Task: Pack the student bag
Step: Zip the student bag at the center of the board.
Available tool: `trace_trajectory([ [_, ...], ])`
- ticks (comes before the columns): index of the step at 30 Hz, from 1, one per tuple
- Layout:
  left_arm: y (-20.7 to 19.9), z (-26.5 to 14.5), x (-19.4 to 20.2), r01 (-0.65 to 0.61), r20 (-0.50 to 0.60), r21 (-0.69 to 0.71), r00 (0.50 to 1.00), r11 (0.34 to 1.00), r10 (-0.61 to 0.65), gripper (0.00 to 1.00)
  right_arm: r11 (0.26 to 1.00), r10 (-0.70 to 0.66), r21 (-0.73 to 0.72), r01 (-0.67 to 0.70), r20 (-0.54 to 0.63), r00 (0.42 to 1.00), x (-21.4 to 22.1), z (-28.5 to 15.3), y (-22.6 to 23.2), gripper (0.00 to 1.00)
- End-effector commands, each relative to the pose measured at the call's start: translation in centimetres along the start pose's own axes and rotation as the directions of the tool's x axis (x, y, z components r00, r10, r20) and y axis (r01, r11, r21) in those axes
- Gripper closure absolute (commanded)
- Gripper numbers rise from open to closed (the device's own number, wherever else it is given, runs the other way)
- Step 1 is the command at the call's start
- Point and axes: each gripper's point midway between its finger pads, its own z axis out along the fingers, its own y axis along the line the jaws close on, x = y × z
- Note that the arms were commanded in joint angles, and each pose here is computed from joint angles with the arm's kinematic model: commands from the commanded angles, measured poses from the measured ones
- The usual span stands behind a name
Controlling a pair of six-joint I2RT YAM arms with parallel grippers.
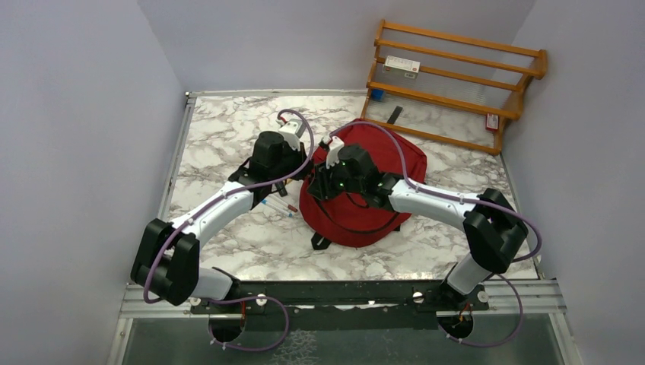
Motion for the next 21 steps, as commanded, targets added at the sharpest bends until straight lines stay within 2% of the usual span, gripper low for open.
trace_trajectory([
  [1, -1.4, 0.4, -1.2, -0.008, 0.040, 0.052, 0.999, 0.999, 0.006, 1.00, 1.000, -0.027, -0.016, 0.025, -0.076, 0.997, 2.9, 0.1, 0.2, 0.59],
  [3, -1.6, 0.5, -1.1, -0.008, 0.038, 0.055, 0.999, 0.998, 0.006, 1.00, 1.000, -0.029, 0.004, 0.029, -0.089, 0.996, 3.4, 0.0, -0.1, 0.55],
  [6, -1.7, 0.6, -0.9, -0.008, 0.035, 0.056, 0.999, 0.998, 0.006, 1.00, 1.000, -0.027, 0.012, 0.028, -0.097, 0.995, 4.0, -0.1, -0.3, 0.57],
  [8, -1.7, 0.6, -0.9, -0.009, 0.033, 0.057, 0.999, 0.998, 0.007, 1.00, 0.999, -0.027, 0.016, 0.029, -0.103, 0.994, 4.3, -0.1, -0.5, 0.64],
  [12, -1.4, 0.5, -1.0, -0.007, 0.040, 0.037, 0.999, 0.999, 0.006, 1.00, 0.999, -0.033, 0.013, 0.035, -0.107, 0.994, 4.6, -0.6, -0.5, 0.86],
  [14, -1.0, 0.4, -1.0, 0.005, 0.040, 0.008, 0.999, 1.000, -0.005, 1.00, 0.999, -0.043, -0.014, 0.042, -0.094, 0.995, 4.7, -1.1, 0.0, 0.93],
  [21, 0.6, 0.3, -0.6, 0.040, 0.048, -0.077, 0.998, 0.996, -0.036, 1.00, 0.987, -0.081, -0.146, 0.063, -0.120, 0.989, 6.0, -3.7, 2.1, 0.99],
])
